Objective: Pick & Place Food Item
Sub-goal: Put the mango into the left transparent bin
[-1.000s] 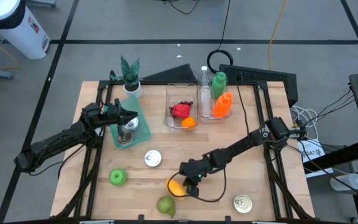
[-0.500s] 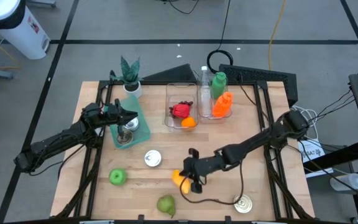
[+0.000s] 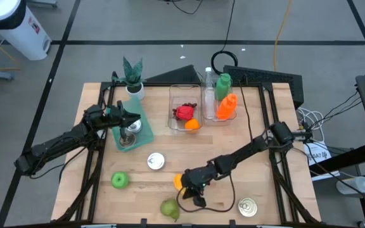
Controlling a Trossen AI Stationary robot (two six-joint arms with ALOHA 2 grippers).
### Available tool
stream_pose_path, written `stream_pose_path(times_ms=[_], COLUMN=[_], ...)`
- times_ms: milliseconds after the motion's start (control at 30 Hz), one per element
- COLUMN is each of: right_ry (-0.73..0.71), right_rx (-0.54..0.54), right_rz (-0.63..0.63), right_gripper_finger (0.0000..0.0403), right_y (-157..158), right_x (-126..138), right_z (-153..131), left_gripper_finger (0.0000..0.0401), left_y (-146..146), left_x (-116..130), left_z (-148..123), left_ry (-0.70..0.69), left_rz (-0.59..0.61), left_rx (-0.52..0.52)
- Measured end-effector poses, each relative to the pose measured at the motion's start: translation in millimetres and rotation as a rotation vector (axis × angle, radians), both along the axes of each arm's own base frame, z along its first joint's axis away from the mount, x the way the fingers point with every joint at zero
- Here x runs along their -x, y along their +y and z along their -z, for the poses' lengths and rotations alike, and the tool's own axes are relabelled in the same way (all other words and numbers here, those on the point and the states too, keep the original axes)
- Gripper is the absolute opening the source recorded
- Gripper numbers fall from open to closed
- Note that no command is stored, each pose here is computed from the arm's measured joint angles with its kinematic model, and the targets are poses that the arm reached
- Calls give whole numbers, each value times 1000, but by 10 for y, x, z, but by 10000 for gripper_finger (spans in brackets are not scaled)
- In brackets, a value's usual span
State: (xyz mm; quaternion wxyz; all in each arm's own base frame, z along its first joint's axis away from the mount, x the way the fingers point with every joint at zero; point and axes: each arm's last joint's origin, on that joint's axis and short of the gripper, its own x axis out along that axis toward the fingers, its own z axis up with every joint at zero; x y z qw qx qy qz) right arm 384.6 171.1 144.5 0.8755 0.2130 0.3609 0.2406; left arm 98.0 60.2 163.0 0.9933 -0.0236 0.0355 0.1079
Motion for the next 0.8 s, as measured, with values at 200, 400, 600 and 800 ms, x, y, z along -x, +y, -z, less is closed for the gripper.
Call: stream_pose_path(times_ms=[200,400,600,800], right_ry=[108,136,38,-155], right_rx=[70,184,318,561], right_rz=[97,167,189,119], right_gripper_finger=[0,0,0,0], right_y=[-234,-403,-369,-276], right_x=[-27,-2,94,245], right_z=[108,57,-229,-593], left_gripper_finger=[51,51,51,51], left_y=[0,0,0,0], left_x=[0,0,0,0], left_z=[0,0,0,0], left_ry=[0,1,1,1], left_rz=[-1,0,0,0], left_rx=[-2,-2,-2,-2])
